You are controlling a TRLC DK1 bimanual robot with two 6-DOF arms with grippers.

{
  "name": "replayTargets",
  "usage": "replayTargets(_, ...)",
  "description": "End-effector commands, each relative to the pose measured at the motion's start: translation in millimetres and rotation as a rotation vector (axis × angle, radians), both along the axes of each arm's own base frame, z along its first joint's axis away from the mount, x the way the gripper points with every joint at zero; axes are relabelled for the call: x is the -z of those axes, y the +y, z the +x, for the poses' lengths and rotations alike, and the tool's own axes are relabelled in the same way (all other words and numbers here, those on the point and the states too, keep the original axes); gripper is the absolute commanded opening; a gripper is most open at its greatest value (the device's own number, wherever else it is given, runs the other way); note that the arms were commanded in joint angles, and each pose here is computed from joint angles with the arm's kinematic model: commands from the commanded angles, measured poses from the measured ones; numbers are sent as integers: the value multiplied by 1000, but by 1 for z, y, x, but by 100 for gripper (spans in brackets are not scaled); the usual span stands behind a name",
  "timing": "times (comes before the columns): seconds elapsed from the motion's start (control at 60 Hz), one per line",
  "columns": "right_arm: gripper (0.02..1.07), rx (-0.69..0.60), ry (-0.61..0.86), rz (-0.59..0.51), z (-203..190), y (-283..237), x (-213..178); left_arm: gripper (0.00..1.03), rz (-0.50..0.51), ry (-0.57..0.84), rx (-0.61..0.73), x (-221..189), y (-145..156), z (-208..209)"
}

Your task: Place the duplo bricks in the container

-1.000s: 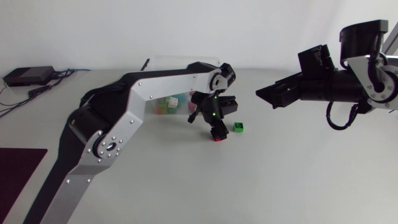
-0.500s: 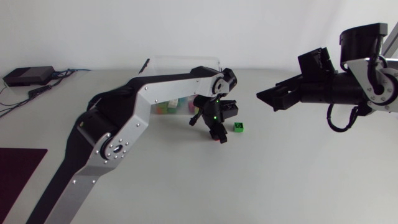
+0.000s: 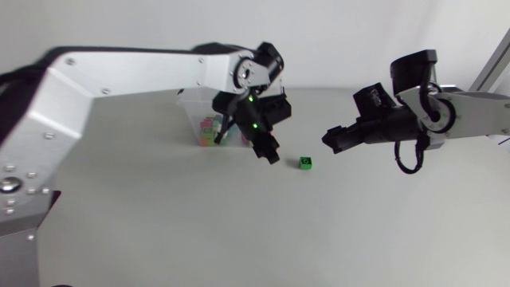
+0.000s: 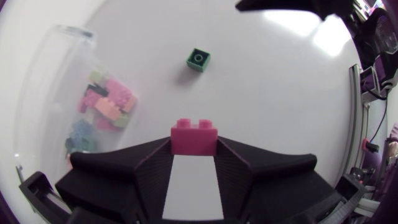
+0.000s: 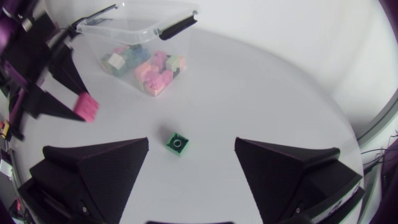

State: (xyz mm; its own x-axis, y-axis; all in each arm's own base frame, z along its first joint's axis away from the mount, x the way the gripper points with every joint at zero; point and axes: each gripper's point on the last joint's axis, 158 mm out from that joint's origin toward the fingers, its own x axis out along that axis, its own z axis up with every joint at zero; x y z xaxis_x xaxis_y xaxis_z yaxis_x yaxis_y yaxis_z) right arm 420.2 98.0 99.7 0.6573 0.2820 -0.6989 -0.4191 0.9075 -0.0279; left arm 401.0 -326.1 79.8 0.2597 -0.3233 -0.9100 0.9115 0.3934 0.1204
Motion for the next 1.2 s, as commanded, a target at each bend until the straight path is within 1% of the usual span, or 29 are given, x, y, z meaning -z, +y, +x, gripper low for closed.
replayTargets(0.0, 102, 27, 54, -20, 3, 7, 16, 33, -53, -27, -56, -31, 17, -3)
replayTargets(0.083, 102, 40, 98, -34, 3, 13, 27, 33, -81, -51, -87, -48, 27, -4)
replayTargets(0.167, 101, 80, 168, -55, 6, 15, 39, 33, -118, -83, -136, -66, 40, 2)
replayTargets(0.233, 96, 108, 218, -41, 9, 19, 44, 33, -142, -106, -175, -77, 50, 10)
replayTargets(0.35, 96, 169, 284, -12, 14, 27, 50, 33, -198, -163, -253, -96, 69, 32)
replayTargets(0.433, 96, 178, 337, -31, 14, 37, 60, 33, -232, -205, -279, -108, 74, 41)
replayTargets(0.517, 96, 198, 342, -77, 17, 42, 68, 33, -269, -241, -315, -119, 80, 52)
replayTargets(0.65, 96, 230, 389, -113, 19, 46, 79, 33, -333, -305, -378, -133, 91, 77)
replayTargets(0.767, 96, 235, 410, -120, 20, 51, 86, 34, -380, -340, -455, -133, 107, 104)
replayTargets(0.917, 96, 248, 448, -140, 20, 51, 100, 34, -397, -353, -532, -118, 129, 134)
replayTargets(1.033, 96, 271, 458, -138, 23, 48, 105, 35, -410, -357, -575, -112, 141, 146)
replayTargets(1.183, 96, 301, 489, -141, 24, 42, 114, 35, -429, -365, -594, -111, 142, 153)
